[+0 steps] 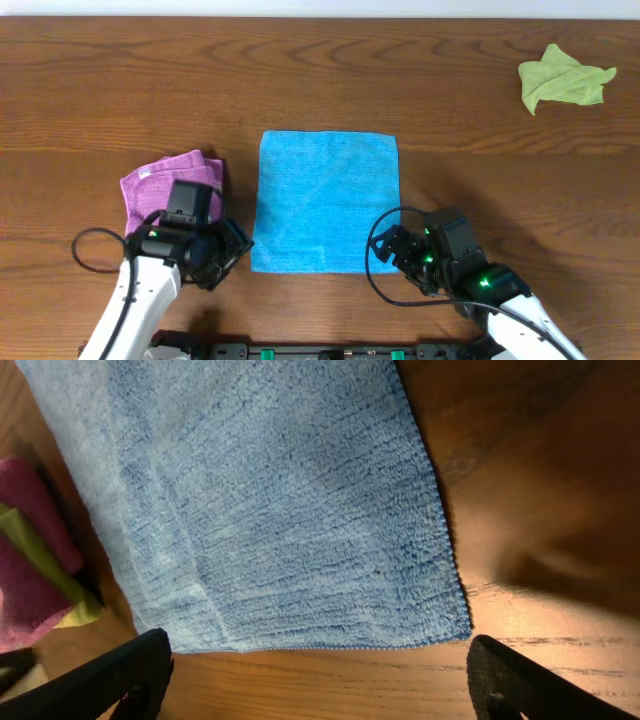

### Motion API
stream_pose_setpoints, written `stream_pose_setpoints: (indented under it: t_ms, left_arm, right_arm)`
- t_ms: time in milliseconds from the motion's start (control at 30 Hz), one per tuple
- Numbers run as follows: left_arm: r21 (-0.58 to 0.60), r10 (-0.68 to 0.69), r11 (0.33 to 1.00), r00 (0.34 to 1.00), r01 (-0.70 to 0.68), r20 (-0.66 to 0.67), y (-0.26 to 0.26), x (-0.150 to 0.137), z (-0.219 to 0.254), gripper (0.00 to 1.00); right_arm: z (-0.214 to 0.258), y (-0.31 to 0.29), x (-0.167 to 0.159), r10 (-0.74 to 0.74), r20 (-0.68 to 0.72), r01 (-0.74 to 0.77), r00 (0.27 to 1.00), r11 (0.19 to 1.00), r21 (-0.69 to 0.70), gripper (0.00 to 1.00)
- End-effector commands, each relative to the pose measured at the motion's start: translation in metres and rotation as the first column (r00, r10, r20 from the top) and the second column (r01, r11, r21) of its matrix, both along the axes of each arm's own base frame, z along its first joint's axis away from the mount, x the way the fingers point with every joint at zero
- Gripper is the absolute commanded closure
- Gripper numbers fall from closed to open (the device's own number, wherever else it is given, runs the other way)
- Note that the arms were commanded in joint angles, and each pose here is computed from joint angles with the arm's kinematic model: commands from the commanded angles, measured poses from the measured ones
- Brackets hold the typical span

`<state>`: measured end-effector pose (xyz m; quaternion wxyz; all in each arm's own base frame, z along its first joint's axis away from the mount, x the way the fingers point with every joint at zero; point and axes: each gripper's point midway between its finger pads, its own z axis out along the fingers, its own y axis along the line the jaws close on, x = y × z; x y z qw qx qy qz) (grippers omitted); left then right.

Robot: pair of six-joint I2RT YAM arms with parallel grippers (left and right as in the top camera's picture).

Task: Fold the cloth
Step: 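Release the towel and move both grippers to its bottom corners, then grasp the blue towel's bottom left and right corners with both grippers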

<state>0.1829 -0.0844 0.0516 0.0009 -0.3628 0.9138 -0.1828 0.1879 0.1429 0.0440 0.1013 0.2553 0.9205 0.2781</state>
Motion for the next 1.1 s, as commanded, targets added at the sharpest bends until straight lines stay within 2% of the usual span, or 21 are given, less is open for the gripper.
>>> stream_pose_setpoints:
  t_ms: [0,433,1067]
  left_arm:
    - [-0.019,0.053,0.998,0.997,-0.054,-0.05,-0.002,-0.012,-0.015,0.31]
    - [-0.04,0.077,0.996,0.997,-0.076,0.016,-0.014,0.007,-0.023,0.29]
    - [-0.027,0.047,0.998,0.996,-0.049,-0.07,-0.036,0.01,-0.058,0.3]
  right_arm:
    - [-0.004,-0.003,-0.001,-0.017,-0.017,0.017,1.0,1.0,-0.002,0.05]
    - [-0.031,-0.007,-0.004,-0.011,-0.101,0.004,0.995,0.998,-0.065,0.05]
    - [-0.035,-0.007,-0.002,-0.014,-0.109,0.006,0.994,0.997,-0.073,0.05]
